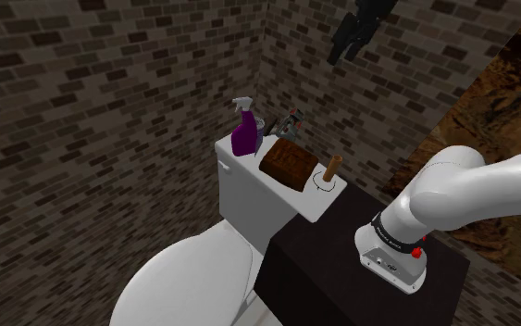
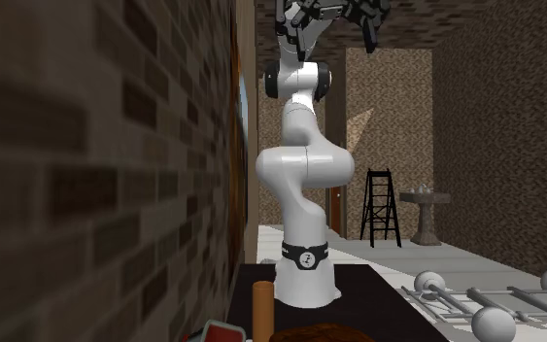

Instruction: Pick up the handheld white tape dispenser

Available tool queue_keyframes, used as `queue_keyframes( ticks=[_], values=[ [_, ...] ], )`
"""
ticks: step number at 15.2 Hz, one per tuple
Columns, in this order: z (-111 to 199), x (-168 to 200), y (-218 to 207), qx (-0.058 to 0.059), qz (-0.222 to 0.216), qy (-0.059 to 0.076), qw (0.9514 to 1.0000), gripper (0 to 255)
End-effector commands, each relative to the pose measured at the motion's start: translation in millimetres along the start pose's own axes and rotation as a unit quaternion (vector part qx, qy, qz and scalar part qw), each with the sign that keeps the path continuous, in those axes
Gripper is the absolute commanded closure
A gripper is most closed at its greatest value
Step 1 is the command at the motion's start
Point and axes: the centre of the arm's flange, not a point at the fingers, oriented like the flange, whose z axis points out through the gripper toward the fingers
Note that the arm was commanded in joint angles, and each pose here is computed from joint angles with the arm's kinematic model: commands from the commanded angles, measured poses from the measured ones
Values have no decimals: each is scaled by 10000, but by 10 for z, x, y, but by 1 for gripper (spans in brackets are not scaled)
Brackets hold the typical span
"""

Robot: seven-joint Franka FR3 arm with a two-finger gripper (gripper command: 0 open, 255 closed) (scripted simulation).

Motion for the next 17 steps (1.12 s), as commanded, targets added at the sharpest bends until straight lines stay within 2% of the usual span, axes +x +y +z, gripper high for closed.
queue_keyframes(
  ticks=[1,5,9,13,17],
  values=[
    [0,0,0,0,0,0,10000,0],
    [483,191,63,-95,807,8,9967,0],
    [965,370,165,-190,1608,16,9868,0],
    [1444,531,304,-284,2399,23,9704,0],
    [1920,666,475,-375,3174,31,9475,0]
  ],
)
